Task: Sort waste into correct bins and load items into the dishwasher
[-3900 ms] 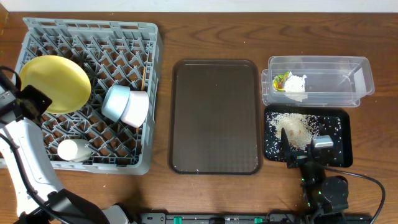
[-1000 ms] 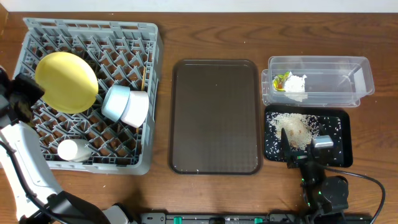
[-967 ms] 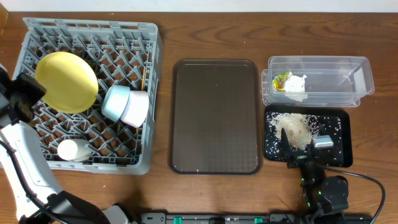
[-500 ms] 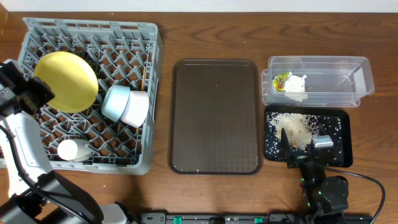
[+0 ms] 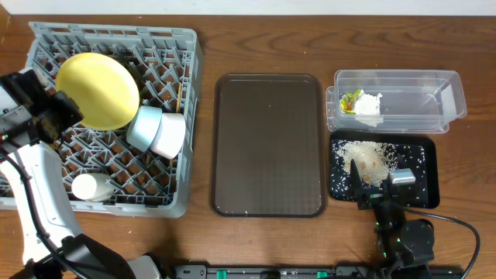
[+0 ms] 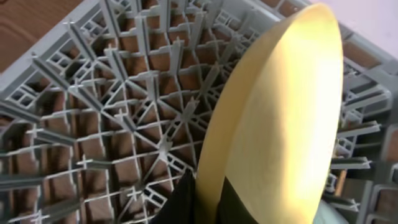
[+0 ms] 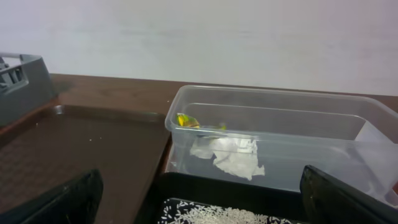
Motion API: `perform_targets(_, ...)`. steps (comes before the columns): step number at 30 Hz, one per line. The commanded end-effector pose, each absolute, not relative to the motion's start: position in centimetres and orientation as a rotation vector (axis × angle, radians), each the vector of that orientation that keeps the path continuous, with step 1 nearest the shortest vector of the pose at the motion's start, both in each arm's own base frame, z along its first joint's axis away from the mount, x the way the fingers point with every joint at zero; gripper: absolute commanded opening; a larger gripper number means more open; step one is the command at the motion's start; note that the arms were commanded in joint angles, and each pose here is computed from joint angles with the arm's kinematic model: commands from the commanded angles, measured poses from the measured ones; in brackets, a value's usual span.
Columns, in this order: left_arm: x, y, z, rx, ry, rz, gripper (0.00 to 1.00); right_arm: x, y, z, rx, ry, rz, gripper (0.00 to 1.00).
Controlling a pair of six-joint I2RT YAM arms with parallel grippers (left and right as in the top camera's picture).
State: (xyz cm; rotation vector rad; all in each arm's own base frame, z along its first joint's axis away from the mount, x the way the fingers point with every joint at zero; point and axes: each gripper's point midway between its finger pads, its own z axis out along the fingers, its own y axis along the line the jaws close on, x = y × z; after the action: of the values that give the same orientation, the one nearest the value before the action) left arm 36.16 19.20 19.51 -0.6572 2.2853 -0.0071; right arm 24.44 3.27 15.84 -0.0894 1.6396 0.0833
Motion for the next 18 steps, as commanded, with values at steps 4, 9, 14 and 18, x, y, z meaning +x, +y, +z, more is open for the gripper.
perform_targets(4,35.1,21.6,19.8,-0.718,2.272,0.182,0.08,24.5,3.0,15.7,-0.09,1.641,0.068,0.99)
perform_targets(9,35.6,22.0,20.4,-0.621,2.269,0.247,0.08,24.5,3.0,15.7,-0.09,1.641,0.068,0.99)
perform_targets(14,35.9,22.0,20.6,-0.515,2.295,0.337,0.08,24.5,3.0,15.7,-0.09,1.641,0.067,0.99)
perform_targets(18,35.9,21.9,20.7,-0.433,2.322,0.427,0.08,24.5,3.0,15.7,-0.09,1.642,0.068,0.99)
